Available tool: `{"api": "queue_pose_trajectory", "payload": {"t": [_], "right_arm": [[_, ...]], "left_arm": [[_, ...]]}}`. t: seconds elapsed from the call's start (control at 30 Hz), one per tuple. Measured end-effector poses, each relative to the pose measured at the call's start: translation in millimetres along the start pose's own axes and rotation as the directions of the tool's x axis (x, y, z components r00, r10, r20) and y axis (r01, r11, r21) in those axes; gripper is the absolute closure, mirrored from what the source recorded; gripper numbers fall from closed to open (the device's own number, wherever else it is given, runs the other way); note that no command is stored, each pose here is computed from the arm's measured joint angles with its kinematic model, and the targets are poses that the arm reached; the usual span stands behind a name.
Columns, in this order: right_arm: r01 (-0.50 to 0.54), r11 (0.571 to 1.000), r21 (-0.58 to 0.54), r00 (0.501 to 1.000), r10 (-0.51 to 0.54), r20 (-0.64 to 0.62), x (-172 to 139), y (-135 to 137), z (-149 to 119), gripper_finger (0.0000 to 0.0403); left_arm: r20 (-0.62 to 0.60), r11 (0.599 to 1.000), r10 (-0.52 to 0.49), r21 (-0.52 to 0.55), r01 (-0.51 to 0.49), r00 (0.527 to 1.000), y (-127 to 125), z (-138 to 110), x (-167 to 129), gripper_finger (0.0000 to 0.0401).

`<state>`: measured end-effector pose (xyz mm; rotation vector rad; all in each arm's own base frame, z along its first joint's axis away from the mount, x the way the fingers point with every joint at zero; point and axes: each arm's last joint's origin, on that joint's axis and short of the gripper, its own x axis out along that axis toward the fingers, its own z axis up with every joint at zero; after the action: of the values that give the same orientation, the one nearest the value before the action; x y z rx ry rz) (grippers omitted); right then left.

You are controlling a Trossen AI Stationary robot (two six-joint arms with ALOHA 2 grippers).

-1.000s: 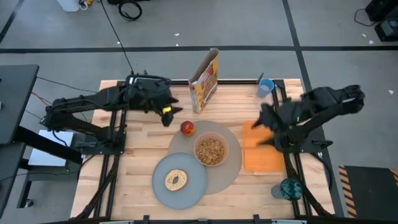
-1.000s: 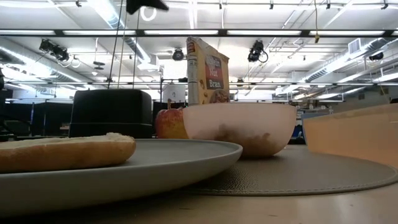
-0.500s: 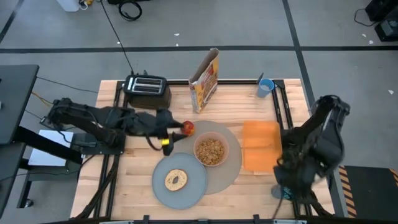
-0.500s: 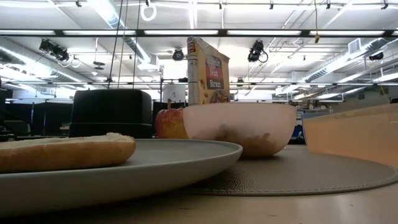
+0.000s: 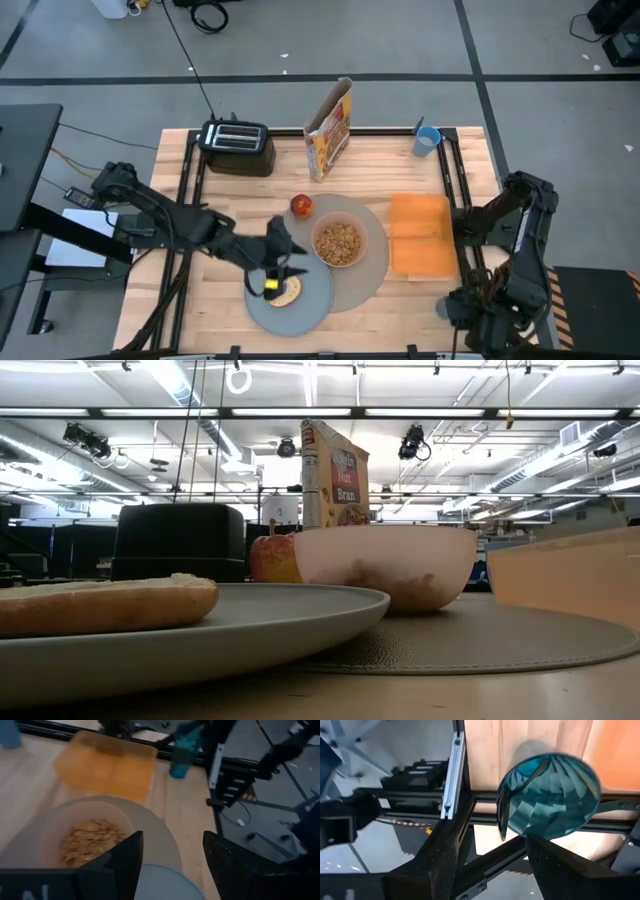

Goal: Arrange a breakfast setting
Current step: Put the black spoon to the right of the light orange bowl on the gray mat

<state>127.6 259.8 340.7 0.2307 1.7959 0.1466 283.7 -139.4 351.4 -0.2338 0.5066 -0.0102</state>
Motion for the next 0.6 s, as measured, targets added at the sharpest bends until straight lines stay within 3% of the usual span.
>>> {"api": "queue_pose_trajectory", "payload": {"t": [0.37,0.6], "right_arm": [[0.112,0.992,-0.061,0.994,-0.112,0.008,18,7,-1,0.0169],[0.102,0.994,-0.041,0.995,-0.101,0.015,21,8,-1,0.0214]], "left_arm": [[-0.009,0.999,-0.021,0.028,0.021,1.0,-22,-19,35,0.0186],[-0.007,0.998,-0.02,0.054,0.02,1.0,-27,-27,56,0.0186]]}}
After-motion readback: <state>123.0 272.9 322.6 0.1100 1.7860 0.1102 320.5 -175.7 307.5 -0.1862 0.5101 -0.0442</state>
